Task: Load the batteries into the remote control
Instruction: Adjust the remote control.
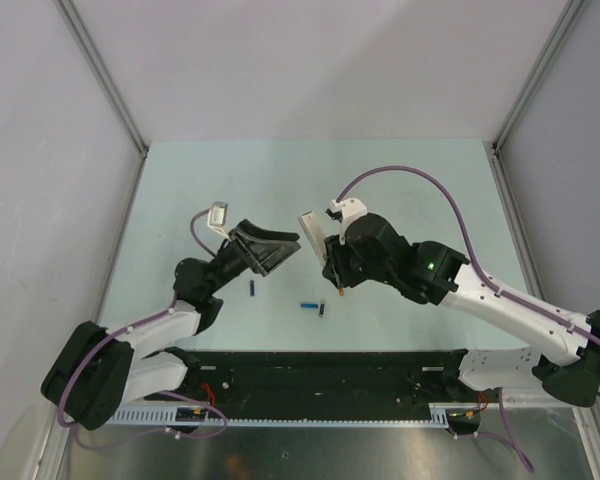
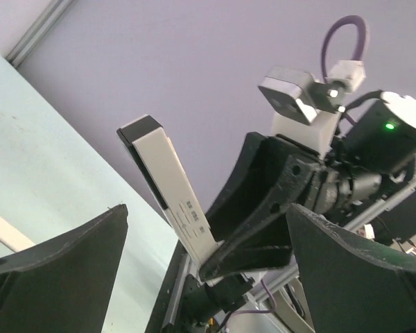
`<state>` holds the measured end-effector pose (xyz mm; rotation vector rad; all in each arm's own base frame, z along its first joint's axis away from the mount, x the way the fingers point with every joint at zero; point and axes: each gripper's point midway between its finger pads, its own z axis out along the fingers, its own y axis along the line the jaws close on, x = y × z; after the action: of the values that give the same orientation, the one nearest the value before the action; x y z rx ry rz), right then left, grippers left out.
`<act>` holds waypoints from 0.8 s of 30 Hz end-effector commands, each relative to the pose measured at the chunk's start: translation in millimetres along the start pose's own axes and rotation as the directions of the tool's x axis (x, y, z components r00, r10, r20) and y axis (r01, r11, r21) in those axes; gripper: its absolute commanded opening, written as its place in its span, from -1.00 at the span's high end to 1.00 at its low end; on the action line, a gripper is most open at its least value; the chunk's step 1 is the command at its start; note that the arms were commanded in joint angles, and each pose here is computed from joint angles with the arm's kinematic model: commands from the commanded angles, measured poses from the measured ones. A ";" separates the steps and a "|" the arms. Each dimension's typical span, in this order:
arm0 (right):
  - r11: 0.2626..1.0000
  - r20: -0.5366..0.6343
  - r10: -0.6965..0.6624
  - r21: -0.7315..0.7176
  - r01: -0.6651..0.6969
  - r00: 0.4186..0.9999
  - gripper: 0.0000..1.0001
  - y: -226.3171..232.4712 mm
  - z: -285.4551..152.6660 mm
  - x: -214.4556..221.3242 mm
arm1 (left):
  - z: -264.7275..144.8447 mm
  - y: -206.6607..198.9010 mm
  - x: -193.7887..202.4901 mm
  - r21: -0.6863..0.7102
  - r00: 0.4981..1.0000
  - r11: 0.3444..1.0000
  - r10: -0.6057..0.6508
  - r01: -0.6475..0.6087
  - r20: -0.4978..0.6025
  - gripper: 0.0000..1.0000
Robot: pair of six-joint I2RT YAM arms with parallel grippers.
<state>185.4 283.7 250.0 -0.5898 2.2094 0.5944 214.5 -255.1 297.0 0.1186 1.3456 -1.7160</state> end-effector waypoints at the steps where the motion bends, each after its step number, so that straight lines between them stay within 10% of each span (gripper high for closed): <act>1: 0.999 0.073 0.039 0.000 -0.039 0.997 1.00 8.1 -1.4 -21.9 | 19.4 10.0 -0.7 -0.054 0.998 0.997 0.058 -0.057 0.019 -1.00; 13: 0.998 0.094 0.064 0.004 -0.065 0.994 1.00 13.2 2.2 -25.7 | 38.9 32.9 15.6 -0.221 0.999 0.975 0.027 -0.018 0.034 -0.96; 24: 0.997 0.098 0.046 0.059 -0.052 0.994 1.00 10.1 4.9 -23.8 | 48.9 34.9 18.8 -0.251 1.000 0.968 0.001 0.006 0.027 0.03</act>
<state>188.5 292.5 242.2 -0.5259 2.2202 0.5487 243.1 -304.3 270.3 -0.0300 1.5520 -1.5457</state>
